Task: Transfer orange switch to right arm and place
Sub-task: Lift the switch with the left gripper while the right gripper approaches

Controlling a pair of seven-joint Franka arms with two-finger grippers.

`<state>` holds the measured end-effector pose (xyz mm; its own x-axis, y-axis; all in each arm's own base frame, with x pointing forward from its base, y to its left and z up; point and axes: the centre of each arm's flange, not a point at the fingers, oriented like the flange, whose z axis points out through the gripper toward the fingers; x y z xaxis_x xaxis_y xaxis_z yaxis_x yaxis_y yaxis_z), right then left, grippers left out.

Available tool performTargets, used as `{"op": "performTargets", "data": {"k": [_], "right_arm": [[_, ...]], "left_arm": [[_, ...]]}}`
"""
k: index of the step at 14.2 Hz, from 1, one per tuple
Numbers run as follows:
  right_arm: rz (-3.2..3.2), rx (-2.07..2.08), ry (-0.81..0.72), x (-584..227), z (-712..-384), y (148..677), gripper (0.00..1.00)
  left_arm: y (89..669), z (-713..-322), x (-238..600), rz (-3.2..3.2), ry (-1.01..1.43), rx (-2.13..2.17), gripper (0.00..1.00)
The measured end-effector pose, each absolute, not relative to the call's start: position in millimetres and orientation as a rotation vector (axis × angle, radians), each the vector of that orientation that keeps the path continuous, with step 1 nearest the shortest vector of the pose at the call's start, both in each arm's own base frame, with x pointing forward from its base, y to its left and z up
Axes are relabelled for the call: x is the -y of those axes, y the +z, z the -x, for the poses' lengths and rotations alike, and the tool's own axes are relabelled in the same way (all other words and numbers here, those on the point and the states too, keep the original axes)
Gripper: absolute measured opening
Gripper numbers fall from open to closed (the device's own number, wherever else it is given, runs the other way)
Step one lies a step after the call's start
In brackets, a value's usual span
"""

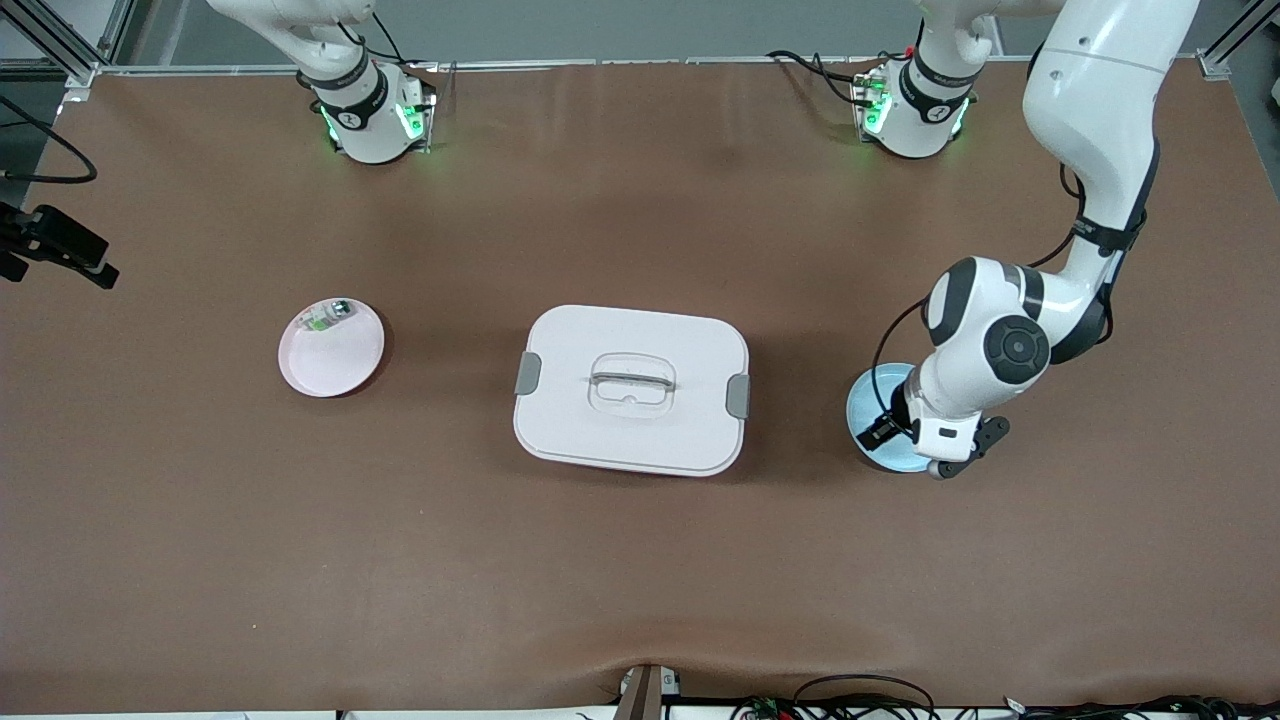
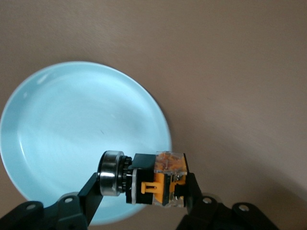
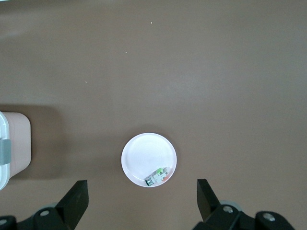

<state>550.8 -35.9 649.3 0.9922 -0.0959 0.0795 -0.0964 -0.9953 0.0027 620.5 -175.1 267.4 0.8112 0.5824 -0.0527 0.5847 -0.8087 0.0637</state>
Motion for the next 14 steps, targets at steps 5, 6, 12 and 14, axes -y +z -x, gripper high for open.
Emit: {"op": "performTargets", "data": {"k": [5, 6, 12, 14], "right_arm": [[-3.129, 0.149, 0.122, 35.3, -550.7, 649.1, 1.0], [-3.13, 0.147, 0.117, 34.4, -550.6, 648.6, 1.0], [-3.137, 0.098, 0.073, 18.0, -552.8, 641.1, 1.0], [-3.141, 0.015, -0.006, -11.5, -546.7, 640.4, 1.0]], "left_arm": [[347.4, -607.8, 276.1, -2.772, -0.098, -1.122, 0.73], [358.7, -602.3, 295.4, -2.742, -0.11, -1.153, 0.73], [429.5, -566.6, 390.8, -2.481, -0.267, -1.324, 0.73], [452.3, -558.2, 411.9, -2.383, -0.375, -1.333, 0.73]]}}
